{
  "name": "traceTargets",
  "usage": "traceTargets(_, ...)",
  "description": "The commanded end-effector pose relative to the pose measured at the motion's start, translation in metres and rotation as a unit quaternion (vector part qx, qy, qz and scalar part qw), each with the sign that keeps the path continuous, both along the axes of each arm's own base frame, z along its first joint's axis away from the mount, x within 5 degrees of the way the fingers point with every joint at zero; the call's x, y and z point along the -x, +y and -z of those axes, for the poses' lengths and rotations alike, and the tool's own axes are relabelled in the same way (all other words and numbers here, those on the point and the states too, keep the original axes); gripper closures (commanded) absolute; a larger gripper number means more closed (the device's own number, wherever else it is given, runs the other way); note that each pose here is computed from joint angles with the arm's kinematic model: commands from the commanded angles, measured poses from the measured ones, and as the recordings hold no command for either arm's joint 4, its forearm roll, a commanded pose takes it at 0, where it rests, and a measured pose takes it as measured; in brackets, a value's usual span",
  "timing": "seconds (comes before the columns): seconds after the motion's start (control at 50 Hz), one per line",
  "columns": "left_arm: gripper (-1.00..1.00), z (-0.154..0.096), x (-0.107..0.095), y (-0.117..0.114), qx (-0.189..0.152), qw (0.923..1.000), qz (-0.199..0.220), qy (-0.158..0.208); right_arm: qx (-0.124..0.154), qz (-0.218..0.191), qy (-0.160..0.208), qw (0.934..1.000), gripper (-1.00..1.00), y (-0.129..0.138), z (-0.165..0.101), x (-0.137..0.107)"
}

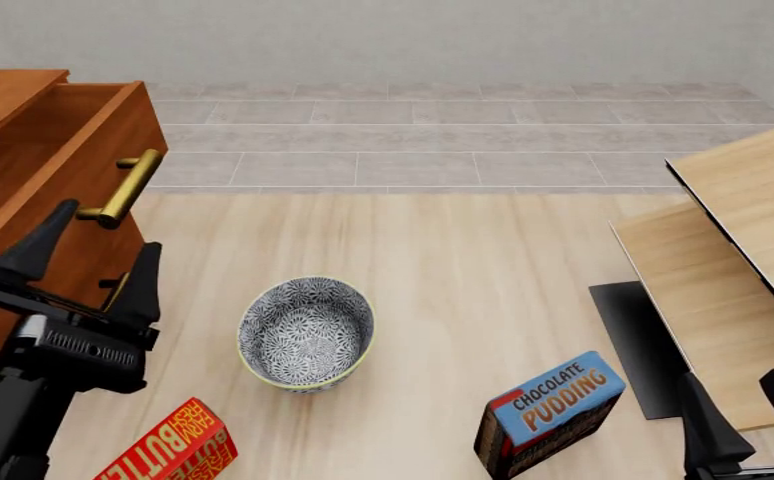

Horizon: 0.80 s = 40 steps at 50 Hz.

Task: Close the top drawer of the cabinet.

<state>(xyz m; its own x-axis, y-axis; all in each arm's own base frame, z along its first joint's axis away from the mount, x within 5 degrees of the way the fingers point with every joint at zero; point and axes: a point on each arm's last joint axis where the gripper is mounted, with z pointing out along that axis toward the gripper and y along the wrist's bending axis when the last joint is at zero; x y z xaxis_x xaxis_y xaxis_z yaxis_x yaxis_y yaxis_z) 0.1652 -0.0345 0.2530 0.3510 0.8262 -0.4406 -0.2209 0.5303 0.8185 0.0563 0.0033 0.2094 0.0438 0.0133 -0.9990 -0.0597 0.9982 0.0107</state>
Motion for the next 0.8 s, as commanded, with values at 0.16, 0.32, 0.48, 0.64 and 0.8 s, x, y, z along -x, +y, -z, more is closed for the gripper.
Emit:
traceTargets(0.16, -1.0, -0.004, -0.018, 0.006, -0.068, 0.9962, -0.053, -0.013, 0.003, -0.002, 0.0, 1.0, -1.0, 0.0, 0.0, 0.0)
traceTargets(0.32, -1.0, -0.006, -0.022, 0.008, -0.1, 0.9921, -0.072, -0.02, 0.003, -0.003, 0.001, 1.0, -1.0, 0.0, 0.0, 0.0)
traceTargets(0.48, -1.0, -0.003, -0.027, 0.009, -0.123, 0.9887, -0.084, -0.014, 0.003, -0.002, 0.001, 1.0, -1.0, 0.0, 0.0, 0.0)
traceTargets(0.64, -1.0, 0.002, -0.028, 0.01, -0.134, 0.9869, -0.09, -0.004, 0.003, -0.002, 0.001, 1.0, -1.0, 0.0, 0.0, 0.0)
traceTargets(0.8, -1.0, 0.007, -0.025, 0.012, -0.134, 0.9868, -0.091, 0.006, 0.002, -0.001, 0.002, 1.0, -1.0, 0.0, 0.0, 0.0)
